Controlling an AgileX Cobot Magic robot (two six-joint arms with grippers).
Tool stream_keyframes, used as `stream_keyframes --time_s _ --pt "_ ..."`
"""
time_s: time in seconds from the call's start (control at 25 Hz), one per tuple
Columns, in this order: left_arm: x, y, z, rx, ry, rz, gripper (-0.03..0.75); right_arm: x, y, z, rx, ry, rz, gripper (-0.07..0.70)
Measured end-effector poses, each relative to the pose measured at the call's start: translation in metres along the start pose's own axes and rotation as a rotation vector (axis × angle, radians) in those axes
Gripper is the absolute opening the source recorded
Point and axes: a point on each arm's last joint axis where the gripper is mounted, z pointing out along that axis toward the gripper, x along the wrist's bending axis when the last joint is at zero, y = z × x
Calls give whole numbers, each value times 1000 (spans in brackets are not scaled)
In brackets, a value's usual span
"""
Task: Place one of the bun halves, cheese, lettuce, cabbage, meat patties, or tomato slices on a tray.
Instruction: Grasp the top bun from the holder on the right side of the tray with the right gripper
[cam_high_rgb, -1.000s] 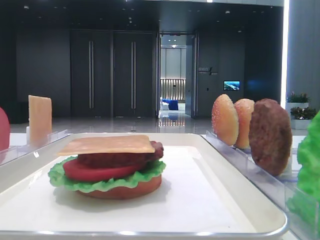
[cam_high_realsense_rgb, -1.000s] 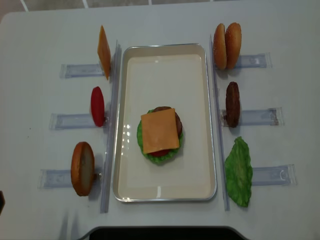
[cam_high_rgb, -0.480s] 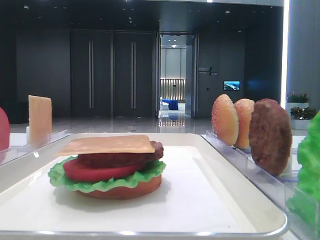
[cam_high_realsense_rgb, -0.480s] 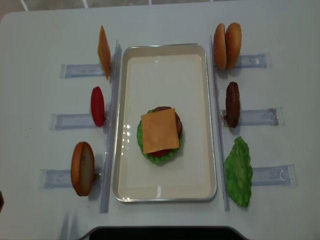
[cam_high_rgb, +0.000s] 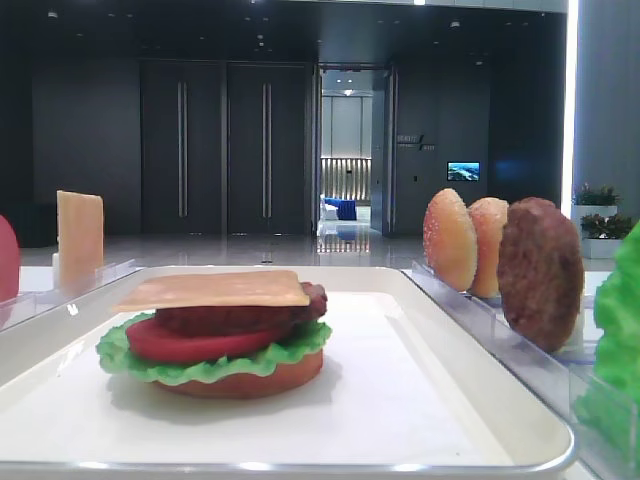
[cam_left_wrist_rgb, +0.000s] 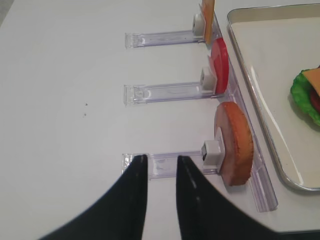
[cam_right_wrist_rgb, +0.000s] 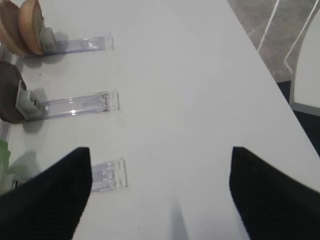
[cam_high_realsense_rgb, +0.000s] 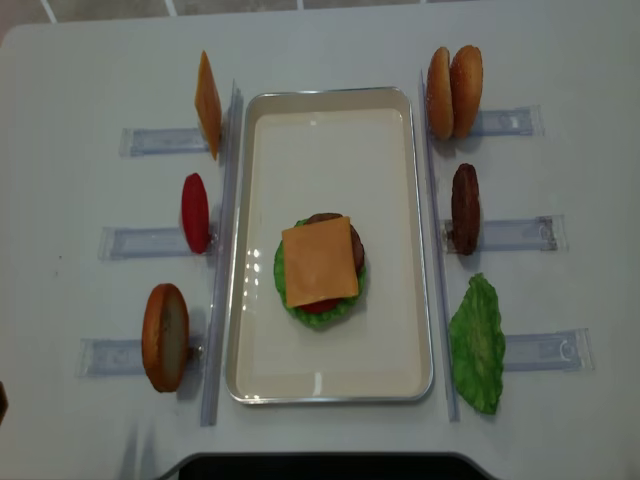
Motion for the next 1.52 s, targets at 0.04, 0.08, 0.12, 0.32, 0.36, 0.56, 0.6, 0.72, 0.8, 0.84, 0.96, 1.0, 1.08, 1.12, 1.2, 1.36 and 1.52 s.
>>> stream_keyframes --time_s 0.04,0.08,0.12,0.32,0.36,0.56,0.6,0.72,0.8,0.84,0.96,1.0,1.08,1.12,1.2,1.36,1.52 --pt "0 0 0 0 0 0 151 0 6 5 29 4 4 538" --pt "0 0 0 0 0 0 151 0 13 10 42 7 6 538" --pt "0 0 0 0 0 0 151 0 22 17 62 9 9 538" --pt "0 0 0 0 0 0 150 3 74 73 270 43 37 538" --pt "0 0 0 0 0 0 151 3 85 84 313 50 37 538" --pt "0 0 0 0 0 0 151 4 132 163 563 83 21 538" --pt "0 0 0 0 0 0 151 4 139 177 592 85 23 538" --pt "0 0 0 0 0 0 151 4 162 210 634 89 23 538" --pt "0 0 0 0 0 0 151 3 177 227 642 90 21 538" --pt "0 0 0 0 0 0 151 3 182 237 657 86 14 538" --pt "0 0 0 0 0 0 151 1 199 259 674 80 -3 538" --pt "0 0 0 0 0 0 151 1 202 267 686 79 -8 538" --pt "0 0 0 0 0 0 151 0 211 281 693 78 -17 538" --pt "0 0 0 0 0 0 151 0 213 289 706 80 -21 538" --pt "0 0 0 0 0 0 151 3 221 301 712 86 -31 538" --pt "0 0 0 0 0 0 151 22 230 316 717 117 -75 538" --pt "0 0 0 0 0 1 151 67 235 311 696 167 -115 538"
